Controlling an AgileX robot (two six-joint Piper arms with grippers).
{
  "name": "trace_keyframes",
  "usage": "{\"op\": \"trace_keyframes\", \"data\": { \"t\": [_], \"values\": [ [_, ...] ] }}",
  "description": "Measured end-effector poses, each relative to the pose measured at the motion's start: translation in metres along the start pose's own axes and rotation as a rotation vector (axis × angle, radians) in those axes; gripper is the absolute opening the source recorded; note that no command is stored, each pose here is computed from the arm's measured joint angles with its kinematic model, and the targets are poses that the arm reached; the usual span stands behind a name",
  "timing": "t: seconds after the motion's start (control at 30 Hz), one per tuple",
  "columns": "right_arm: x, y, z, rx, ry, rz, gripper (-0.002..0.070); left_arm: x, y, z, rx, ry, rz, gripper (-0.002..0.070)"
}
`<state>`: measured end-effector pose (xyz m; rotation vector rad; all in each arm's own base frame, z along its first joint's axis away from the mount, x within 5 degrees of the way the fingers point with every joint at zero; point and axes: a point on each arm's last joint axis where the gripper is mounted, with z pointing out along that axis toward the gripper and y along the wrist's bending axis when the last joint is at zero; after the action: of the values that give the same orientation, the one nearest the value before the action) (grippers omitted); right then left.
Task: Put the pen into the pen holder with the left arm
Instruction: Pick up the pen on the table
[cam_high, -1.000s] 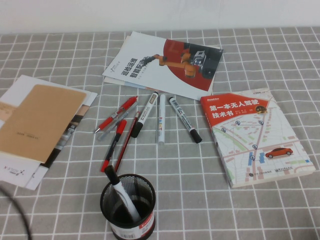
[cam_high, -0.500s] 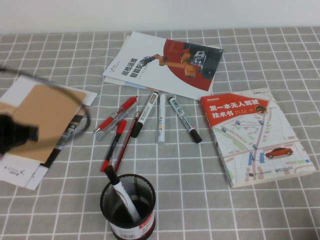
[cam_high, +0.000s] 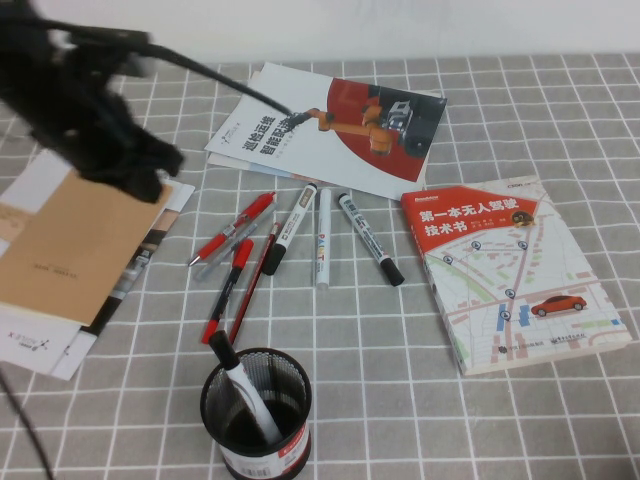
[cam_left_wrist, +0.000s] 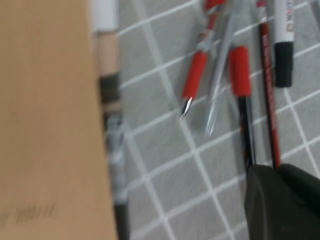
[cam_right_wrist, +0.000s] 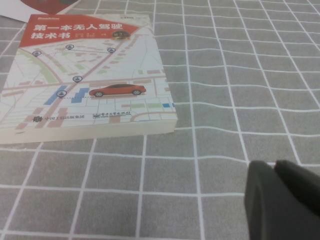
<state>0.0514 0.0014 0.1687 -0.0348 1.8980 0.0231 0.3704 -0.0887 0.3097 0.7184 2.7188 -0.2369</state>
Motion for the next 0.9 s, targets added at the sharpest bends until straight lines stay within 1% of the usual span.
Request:
{"op": "trace_keyframes", "data": {
  "t": [0.2, 0.37, 0.53, 0.63, 0.83, 0.9],
  "values": [
    [0.0, 0.0, 0.0, 0.0, 0.0, 0.0, -0.0015, -0.043, -0.01, 0.042, 0.028, 0.016, 0.115, -0.0001],
    [0.0, 0.0, 0.0, 0.0, 0.0, 0.0, -0.0015, -0.061, -0.015, 0.073, 0.044, 0.033, 0.153, -0.0001],
    [0.0, 0.0, 0.0, 0.0, 0.0, 0.0, -0.0015, -0.065, -0.022, 0.104, 0.056, 0.085, 0.188, -0.0001],
    [0.0, 0.0, 0.0, 0.0, 0.0, 0.0, -0.0015, -0.065, -0.025, 0.115, 0.044, 0.111, 0.227, -0.0001],
    [0.0, 0.0, 0.0, 0.0, 0.0, 0.0, -0.0015, -0.065, -0.027, 0.124, 0.041, 0.128, 0.266, 0.0],
    [0.0, 0.0, 0.0, 0.0, 0.0, 0.0, -0.0015, -0.065, -0.026, 0.126, 0.031, 0.132, 0.285, 0.0016]
  ]
}}
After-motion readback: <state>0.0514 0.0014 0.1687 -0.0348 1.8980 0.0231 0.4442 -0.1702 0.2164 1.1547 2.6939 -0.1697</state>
